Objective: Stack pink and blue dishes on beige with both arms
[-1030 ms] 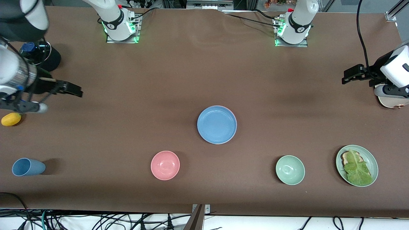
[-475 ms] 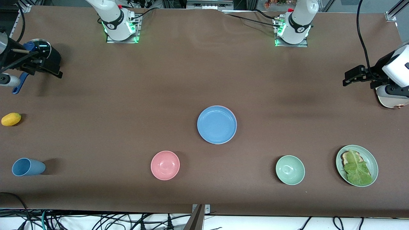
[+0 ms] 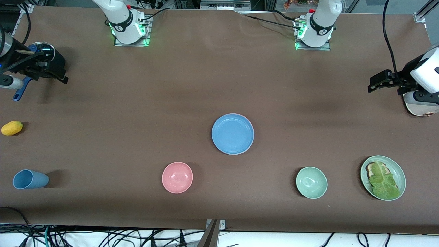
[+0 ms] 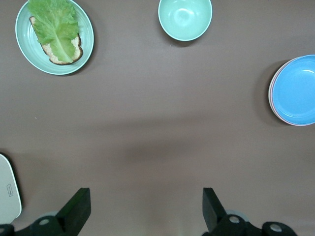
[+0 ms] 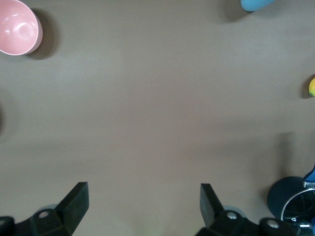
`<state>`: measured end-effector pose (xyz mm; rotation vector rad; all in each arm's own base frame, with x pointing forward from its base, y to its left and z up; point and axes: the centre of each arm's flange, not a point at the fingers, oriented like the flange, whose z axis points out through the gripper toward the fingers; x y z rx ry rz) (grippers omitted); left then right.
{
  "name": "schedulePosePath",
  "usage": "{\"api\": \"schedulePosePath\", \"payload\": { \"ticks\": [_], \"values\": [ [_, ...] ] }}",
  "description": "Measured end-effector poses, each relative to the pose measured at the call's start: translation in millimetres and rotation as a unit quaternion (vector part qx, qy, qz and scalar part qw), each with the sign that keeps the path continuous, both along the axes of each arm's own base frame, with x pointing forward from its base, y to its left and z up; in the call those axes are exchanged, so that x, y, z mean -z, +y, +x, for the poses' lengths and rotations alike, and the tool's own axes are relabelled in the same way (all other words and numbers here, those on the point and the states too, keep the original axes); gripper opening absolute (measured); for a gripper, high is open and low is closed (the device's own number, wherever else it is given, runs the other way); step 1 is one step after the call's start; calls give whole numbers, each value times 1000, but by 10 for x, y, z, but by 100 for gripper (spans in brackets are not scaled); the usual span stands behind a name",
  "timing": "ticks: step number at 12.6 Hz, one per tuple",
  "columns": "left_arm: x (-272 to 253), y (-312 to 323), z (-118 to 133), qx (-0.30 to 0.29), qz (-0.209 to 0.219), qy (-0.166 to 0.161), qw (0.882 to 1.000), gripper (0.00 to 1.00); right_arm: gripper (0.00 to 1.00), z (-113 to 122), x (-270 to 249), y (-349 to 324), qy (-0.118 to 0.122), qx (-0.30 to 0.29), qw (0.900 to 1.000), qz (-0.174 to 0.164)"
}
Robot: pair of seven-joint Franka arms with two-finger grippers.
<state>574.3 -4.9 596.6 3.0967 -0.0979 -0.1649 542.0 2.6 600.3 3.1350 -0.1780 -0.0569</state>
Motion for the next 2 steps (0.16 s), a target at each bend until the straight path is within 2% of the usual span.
{"api": "schedulePosePath", "payload": {
  "ticks": [2],
  "values": [
    [0,1,0,0,0,0,1000,100,100,-1,8,-78,1,3,1000,0]
  ]
}}
